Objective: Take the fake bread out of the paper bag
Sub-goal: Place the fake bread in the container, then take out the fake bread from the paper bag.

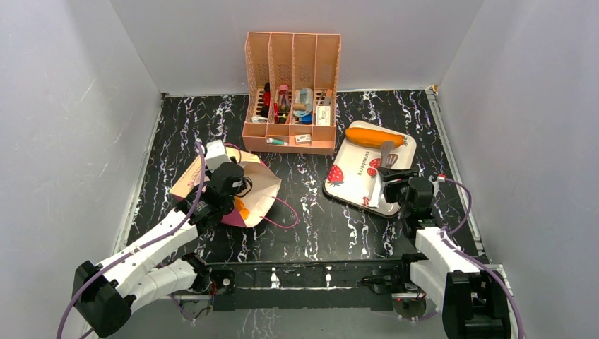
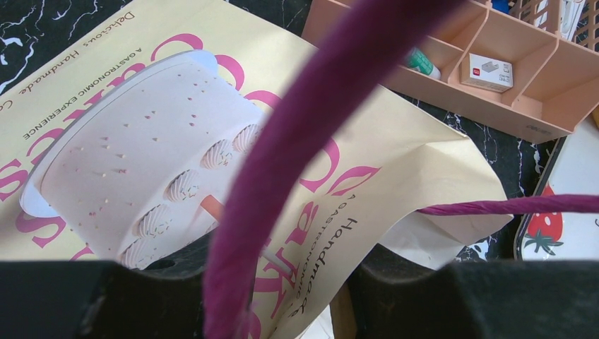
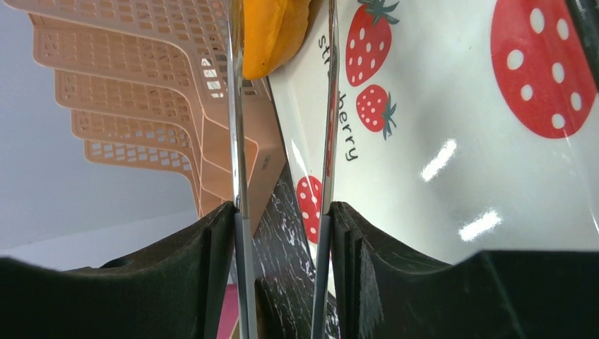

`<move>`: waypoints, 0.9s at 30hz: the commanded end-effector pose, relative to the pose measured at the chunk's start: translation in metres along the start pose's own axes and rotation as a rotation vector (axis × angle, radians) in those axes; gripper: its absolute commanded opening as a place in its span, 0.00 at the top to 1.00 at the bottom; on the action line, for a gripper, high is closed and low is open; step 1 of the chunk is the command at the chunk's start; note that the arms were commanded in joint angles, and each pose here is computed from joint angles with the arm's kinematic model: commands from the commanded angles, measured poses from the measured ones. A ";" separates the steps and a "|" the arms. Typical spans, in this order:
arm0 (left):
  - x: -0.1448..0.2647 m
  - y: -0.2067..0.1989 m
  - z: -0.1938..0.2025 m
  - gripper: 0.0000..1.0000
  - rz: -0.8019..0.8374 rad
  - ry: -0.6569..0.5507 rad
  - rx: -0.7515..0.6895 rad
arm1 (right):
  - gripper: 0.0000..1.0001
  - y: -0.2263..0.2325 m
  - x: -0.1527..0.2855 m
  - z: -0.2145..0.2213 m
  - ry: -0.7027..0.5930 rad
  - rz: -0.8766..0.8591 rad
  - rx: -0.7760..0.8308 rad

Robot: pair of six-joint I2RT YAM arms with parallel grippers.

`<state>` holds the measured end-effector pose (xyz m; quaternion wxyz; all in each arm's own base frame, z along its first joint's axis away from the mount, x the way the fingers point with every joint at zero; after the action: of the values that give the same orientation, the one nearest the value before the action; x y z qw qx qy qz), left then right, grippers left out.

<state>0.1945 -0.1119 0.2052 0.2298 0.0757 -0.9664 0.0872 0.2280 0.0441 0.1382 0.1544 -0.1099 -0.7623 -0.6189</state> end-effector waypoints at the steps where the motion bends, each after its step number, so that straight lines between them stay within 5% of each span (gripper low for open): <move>1: 0.005 -0.001 -0.009 0.65 0.015 -0.015 0.007 | 0.54 0.014 0.008 0.002 0.053 -0.079 0.044; 27: -0.003 -0.012 0.011 0.59 0.141 0.081 -0.066 | 0.57 0.049 0.078 0.089 0.679 -0.307 0.451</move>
<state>0.1941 -0.1235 0.1993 0.2577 0.0130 -0.9629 0.0793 0.1701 0.1197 0.1588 0.3419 0.1600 -0.7900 -0.4831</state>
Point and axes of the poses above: each gripper's point midway between its finger pads, its own x axis back along the fingers, its own y axis along the line the jaws close on, z = x × y, the point moved 9 cm from there along x, back along the fingers, and after that the axes turned 2 degrees about -x, right-handed, at the moved point
